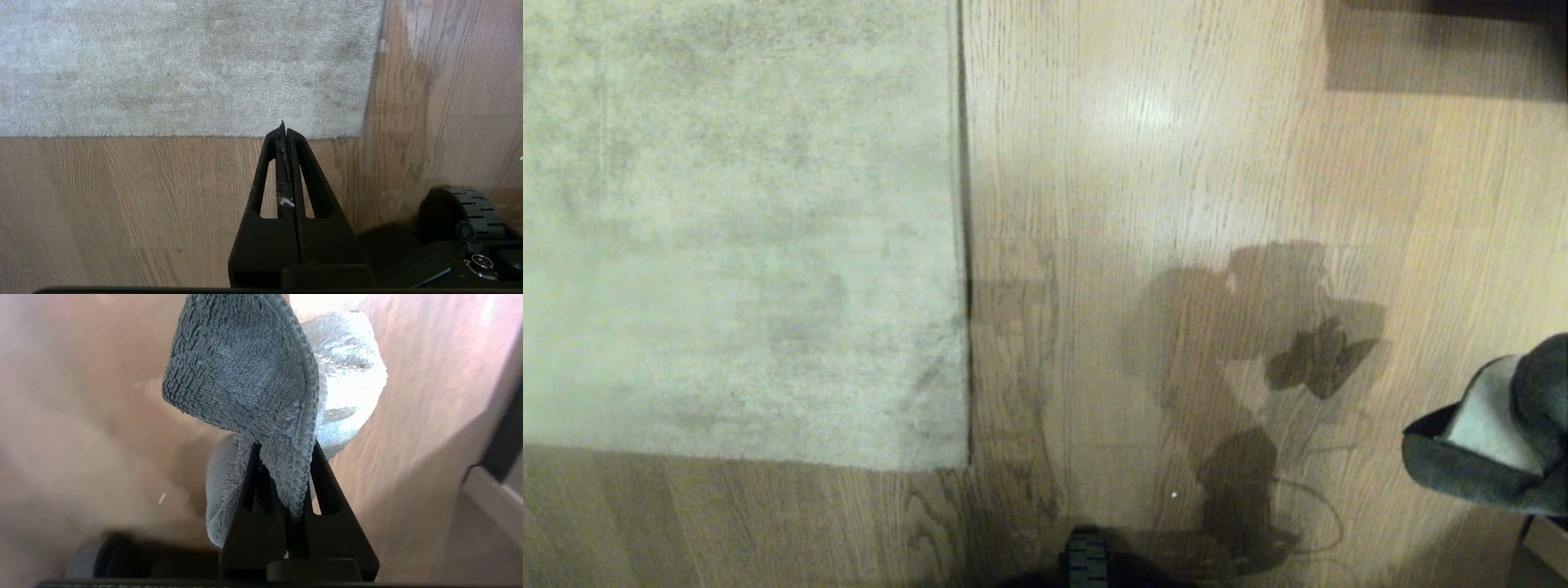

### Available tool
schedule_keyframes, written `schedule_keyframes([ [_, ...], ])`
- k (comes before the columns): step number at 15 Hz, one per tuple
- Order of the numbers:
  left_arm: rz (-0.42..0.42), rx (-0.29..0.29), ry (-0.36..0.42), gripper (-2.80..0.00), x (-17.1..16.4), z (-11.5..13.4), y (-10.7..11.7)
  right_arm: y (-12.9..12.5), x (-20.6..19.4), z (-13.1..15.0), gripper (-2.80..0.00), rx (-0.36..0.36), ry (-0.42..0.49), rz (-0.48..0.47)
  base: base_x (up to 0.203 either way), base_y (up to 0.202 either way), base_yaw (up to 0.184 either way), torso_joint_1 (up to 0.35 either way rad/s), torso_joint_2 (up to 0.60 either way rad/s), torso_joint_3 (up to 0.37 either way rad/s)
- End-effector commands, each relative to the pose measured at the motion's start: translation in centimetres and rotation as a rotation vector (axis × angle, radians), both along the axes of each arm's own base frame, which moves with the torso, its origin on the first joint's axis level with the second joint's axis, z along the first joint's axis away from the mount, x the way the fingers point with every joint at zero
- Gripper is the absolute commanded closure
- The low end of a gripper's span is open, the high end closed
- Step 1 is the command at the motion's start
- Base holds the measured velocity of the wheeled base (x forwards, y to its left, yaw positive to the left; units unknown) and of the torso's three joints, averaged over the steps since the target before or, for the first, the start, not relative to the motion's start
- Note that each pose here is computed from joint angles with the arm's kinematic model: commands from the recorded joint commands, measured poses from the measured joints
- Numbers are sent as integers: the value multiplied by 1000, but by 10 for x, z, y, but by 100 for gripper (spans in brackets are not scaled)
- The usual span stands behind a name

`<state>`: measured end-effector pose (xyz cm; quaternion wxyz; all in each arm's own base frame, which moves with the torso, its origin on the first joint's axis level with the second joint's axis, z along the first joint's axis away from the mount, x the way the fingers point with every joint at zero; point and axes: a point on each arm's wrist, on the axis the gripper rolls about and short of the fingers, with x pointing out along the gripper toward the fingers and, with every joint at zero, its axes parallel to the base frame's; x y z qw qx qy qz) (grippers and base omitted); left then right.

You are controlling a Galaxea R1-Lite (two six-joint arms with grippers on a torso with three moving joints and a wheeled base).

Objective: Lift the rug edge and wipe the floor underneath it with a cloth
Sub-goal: Put down the rag

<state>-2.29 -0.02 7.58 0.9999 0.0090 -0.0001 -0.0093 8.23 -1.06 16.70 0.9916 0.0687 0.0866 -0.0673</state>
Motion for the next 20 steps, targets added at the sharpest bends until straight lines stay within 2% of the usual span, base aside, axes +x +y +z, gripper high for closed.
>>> schedule_keyframes([
  [1, 0, 0, 0, 0, 0, 0, 0, -14, 45, -4, 0, 20, 104, -65, 0, 0, 0, 0, 0, 0],
  [5, 0, 0, -1, 0, 0, 0, 0, -39, 82, -11, 0, 27, 82, -168, 0, 0, 0, 0, 0, 0],
  [8, 0, 0, 0, 0, 0, 0, 0, -45, 92, -17, 0, 56, 98, -187, 0, 0, 0, 0, 0, 0],
  [12, 0, 0, 0, 0, 0, 0, 0, -53, 120, -13, 0, 83, 57, -189, 0, 0, 0, 0, 0, 0],
  [18, 0, 0, 0, 0, 0, 0, 0, -57, 141, -9, 0, 113, 19, -119, 0, 0, 0, 0, 0, 0],
  [19, 0, 0, 0, 0, 0, 0, 0, -56, 142, -9, -280, 114, 20, -108, 0, 0, 0, 0, 0, 0],
  [20, 0, 0, 0, 0, 0, 0, 0, -56, 142, -10, -280, 116, 24, -97, 0, 0, 0, 0, 0, 0],
])
